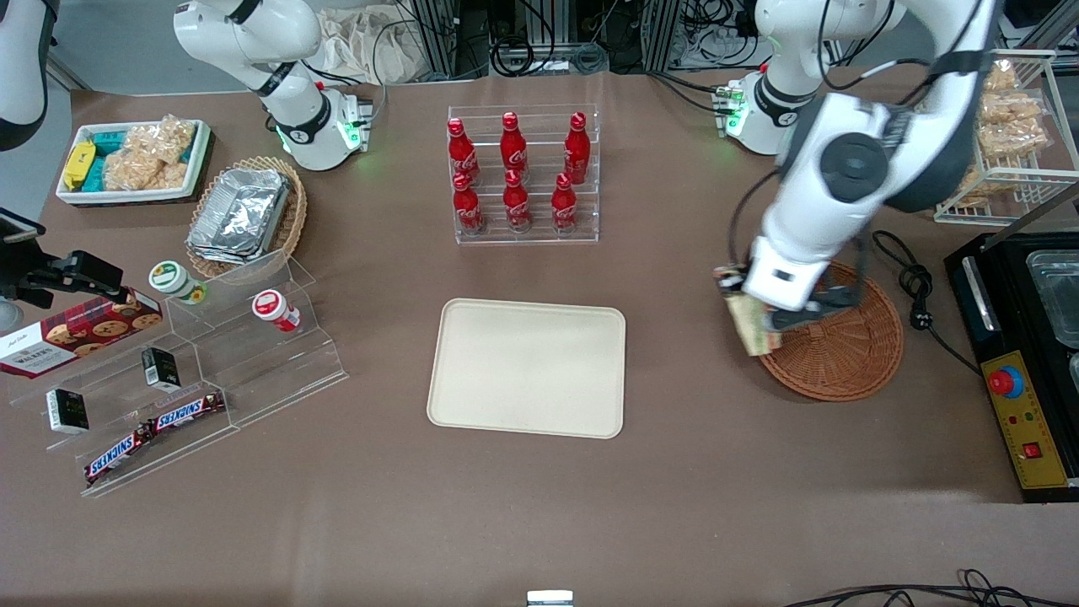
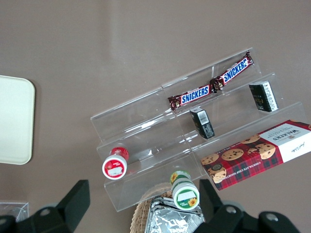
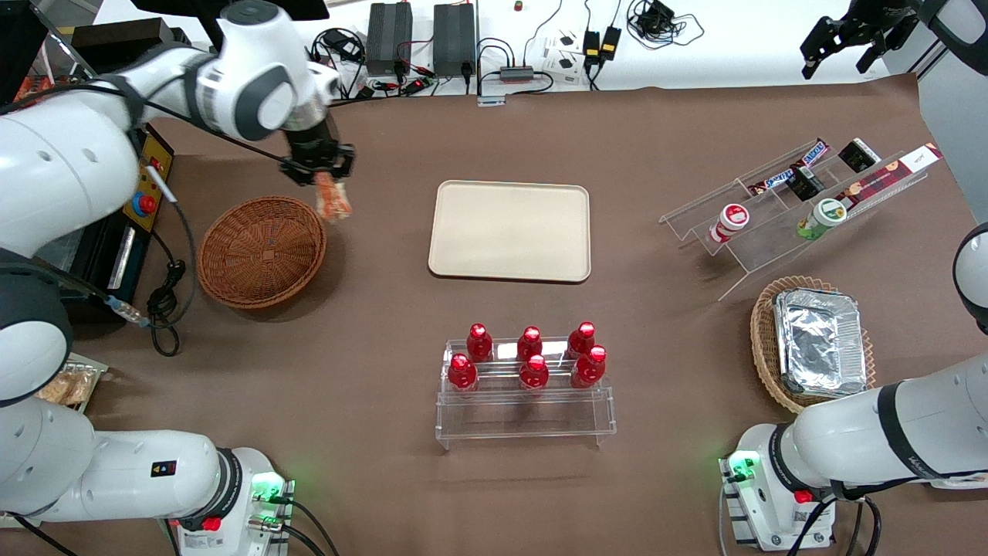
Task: Place sandwich from basket to tray
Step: 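Lift the sandwich and carry it toward the beige tray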
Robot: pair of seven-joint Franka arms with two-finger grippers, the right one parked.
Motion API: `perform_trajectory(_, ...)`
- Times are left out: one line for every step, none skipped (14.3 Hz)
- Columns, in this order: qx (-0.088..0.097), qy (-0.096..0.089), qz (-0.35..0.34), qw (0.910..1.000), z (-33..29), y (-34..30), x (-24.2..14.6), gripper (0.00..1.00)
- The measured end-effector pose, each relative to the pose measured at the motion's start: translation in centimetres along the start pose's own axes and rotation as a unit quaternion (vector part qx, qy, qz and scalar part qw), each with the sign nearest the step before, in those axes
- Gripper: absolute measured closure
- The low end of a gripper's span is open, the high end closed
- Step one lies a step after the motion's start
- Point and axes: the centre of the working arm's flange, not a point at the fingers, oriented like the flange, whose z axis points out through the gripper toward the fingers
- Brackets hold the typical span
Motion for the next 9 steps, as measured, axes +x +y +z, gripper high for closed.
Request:
perform_trajectory(-0.015,0.004,0.020,0.9997,0.8,2.2,-0.9,0.80)
perform_trajectory(-0.029,0.007,0.038,0.9988,1.8,4.0,-1.7,0.80)
perform_trajectory(-0.045,0.012,0.055,0.9974,3.1,5.8,-2.4,0.80)
perform_trajectory(-0.060,0.015,0.071,0.9955,4.7,7.6,-3.1,0.80)
perform_trajectory(-0.070,0.017,0.088,0.9935,6.6,9.1,-3.8,0.80)
perform_trajectory(-0.073,0.017,0.106,0.9915,8.7,10.3,-4.4,0.80)
perform_trajectory(-0.074,0.015,0.123,0.9895,10.9,11.2,-5.1,0.80)
perform_trajectory(-0.073,0.013,0.137,0.9878,12.9,11.8,-5.5,0.80)
perform_trajectory(-0.071,0.011,0.147,0.9865,14.6,12.1,-5.6,0.80)
